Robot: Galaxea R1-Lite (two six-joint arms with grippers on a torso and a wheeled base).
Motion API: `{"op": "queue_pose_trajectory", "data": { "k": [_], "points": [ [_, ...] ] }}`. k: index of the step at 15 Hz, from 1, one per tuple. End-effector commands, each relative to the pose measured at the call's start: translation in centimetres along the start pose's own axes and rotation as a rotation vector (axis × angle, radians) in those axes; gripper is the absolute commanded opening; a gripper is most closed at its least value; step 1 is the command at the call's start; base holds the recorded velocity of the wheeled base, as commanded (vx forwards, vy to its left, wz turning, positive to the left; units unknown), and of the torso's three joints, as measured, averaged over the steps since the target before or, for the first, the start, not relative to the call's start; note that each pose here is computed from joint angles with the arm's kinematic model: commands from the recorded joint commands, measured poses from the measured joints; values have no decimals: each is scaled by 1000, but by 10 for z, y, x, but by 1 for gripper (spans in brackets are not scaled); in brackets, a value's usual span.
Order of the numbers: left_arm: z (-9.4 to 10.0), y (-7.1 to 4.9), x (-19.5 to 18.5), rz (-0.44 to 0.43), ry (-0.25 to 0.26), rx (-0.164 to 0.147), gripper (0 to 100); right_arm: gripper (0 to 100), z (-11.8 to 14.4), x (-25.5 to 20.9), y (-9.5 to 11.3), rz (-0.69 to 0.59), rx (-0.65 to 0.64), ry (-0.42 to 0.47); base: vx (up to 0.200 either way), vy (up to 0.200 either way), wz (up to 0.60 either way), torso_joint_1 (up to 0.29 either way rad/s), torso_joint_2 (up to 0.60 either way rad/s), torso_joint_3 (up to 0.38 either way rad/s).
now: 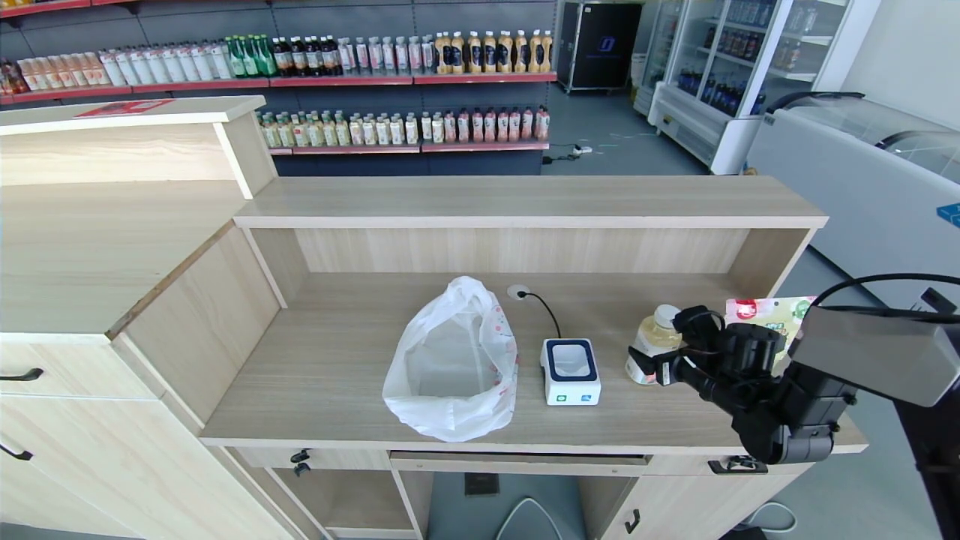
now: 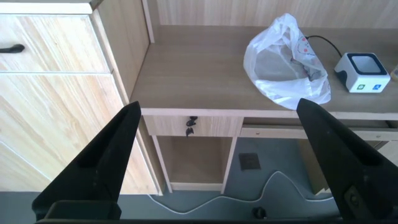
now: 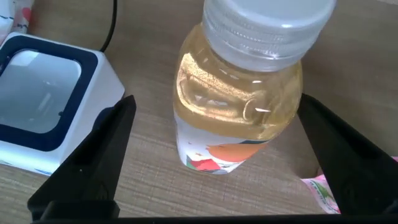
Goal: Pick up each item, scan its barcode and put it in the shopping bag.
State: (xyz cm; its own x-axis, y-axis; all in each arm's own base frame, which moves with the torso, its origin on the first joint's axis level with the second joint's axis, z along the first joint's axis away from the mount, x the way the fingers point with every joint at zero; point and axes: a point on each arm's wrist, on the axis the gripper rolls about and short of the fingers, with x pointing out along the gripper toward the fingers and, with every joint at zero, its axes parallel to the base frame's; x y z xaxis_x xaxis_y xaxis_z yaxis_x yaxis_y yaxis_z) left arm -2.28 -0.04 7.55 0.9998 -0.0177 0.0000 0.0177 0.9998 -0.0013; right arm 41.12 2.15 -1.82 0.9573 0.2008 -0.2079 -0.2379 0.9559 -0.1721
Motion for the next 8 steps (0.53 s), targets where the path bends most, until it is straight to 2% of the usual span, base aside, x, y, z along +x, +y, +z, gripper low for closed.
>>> {"op": "queue_pose_trajectory", "data": {
  "k": [1, 8],
  "points": [
    [0, 0, 0, 1, 0, 0, 100, 100, -1, 11, 3, 8, -6, -22, 0, 0, 0, 0, 0, 0],
    [0, 0, 0, 1, 2, 0, 100, 100, -10, 26, 16, 39, -12, -14, 0, 0, 0, 0, 0, 0]
  ]
}}
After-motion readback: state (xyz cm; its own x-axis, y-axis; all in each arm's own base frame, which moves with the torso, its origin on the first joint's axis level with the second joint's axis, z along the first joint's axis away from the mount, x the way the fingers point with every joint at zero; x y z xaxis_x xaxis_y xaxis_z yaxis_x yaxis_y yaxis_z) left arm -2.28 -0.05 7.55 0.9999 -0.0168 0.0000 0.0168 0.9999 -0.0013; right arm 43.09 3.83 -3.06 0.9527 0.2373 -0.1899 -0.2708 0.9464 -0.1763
